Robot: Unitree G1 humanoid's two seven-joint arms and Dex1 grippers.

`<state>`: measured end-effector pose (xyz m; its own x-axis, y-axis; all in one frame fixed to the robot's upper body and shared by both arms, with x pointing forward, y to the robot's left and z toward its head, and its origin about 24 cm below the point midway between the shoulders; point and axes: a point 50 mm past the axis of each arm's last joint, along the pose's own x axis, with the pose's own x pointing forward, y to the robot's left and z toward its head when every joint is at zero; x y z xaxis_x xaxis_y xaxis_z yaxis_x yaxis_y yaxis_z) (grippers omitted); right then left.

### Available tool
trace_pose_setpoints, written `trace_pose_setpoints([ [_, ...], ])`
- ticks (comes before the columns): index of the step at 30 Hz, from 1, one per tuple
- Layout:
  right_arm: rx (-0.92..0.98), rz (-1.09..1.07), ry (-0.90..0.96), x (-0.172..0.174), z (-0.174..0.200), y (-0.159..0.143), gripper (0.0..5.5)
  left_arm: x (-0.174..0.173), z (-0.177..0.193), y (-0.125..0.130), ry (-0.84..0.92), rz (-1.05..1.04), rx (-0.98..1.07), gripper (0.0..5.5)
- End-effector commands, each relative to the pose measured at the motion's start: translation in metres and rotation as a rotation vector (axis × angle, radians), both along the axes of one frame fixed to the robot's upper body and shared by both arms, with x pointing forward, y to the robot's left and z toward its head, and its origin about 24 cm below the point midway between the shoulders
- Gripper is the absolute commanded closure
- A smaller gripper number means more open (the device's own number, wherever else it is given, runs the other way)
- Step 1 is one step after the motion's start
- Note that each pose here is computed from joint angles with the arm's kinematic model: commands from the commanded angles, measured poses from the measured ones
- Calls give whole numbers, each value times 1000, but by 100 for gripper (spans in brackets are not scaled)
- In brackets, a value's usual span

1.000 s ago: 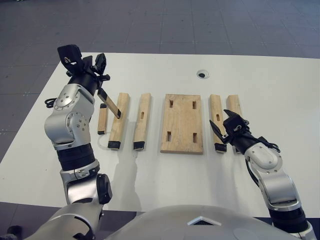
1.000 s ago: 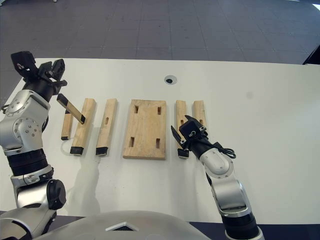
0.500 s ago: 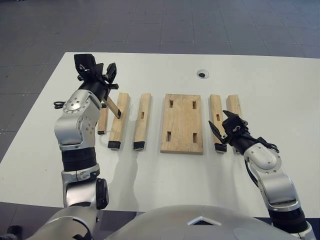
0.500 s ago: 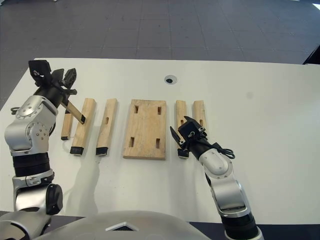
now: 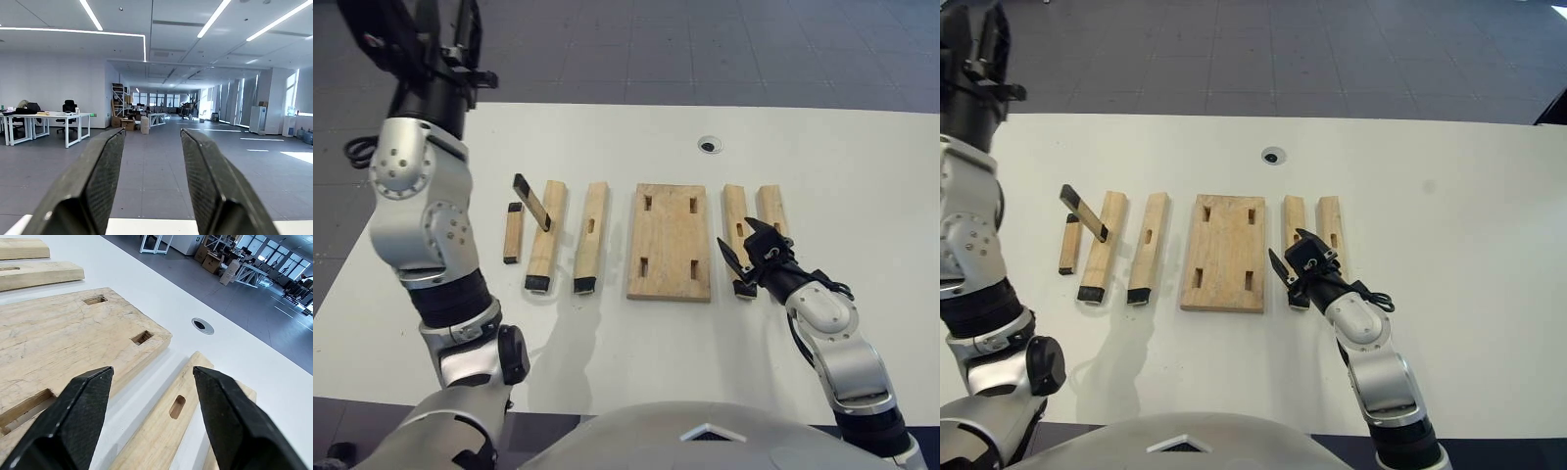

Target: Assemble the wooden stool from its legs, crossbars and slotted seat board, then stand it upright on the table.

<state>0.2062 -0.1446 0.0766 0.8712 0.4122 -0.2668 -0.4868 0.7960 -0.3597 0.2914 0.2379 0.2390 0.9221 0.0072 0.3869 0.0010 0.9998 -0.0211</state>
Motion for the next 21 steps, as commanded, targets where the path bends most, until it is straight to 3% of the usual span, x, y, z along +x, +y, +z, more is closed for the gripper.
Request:
trace_pose_setpoints([
  [1,-15,-46,0,1,1,-8,250,-16,-17,18,82,52,118,341],
  [5,-15,-83,12,-2,-2,-13,250,-55,-97,24,339,15,216,341],
  [7,-20,-85,24,-4,-4,-14,250,-77,-131,41,469,32,205,311],
  [12,-30,-96,34,-6,-6,-19,250,-97,-151,55,556,-16,161,246],
  [14,-33,-102,34,-7,-6,-20,250,-101,-158,45,602,-83,152,210],
  [17,-34,-106,37,-8,-6,-21,250,-108,-171,23,728,-202,167,210],
  [21,-35,-112,43,-10,-6,-23,250,-115,-179,6,869,-208,192,210],
])
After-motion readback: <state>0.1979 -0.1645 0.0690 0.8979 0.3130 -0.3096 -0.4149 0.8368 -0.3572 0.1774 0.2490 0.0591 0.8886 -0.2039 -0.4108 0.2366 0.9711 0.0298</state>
